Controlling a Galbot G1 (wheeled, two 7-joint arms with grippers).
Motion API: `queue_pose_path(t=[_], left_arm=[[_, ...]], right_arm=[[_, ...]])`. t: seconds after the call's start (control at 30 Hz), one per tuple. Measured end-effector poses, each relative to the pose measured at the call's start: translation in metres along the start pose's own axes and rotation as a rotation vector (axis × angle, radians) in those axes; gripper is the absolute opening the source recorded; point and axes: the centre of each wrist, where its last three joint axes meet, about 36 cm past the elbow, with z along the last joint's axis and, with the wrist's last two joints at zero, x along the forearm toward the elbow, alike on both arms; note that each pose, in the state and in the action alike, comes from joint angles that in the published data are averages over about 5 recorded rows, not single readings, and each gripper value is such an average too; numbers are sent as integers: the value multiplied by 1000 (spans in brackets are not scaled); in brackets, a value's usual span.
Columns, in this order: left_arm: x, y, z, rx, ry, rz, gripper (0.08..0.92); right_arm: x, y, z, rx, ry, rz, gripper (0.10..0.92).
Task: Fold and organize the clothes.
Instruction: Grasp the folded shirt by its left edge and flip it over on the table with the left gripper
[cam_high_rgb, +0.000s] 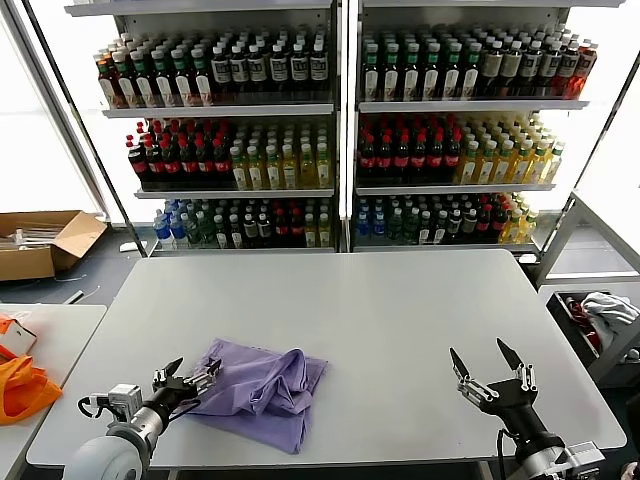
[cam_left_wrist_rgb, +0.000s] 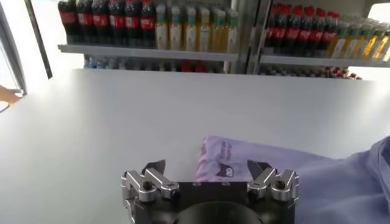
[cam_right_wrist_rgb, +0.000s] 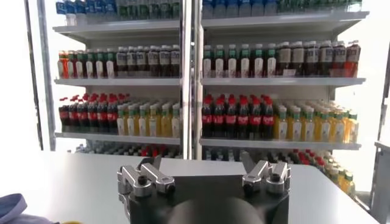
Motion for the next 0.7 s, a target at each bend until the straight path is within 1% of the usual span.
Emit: queue_pose_path(t=[0.13, 0.23, 0.47, 0.7], left_arm=[[-4, 0, 5, 19, 12, 4, 819], [-6, -3, 7, 34, 15, 14, 780], [-9, -5, 14, 55, 26, 35, 581], [-7, -4, 19, 75, 32, 50, 381]], right_arm=[[0, 1, 0, -4, -1, -1, 823], [1, 1, -1, -8, 0, 1, 823], [5, -1, -1, -12, -3, 4, 823], [6, -2, -1, -14, -6, 6, 823]])
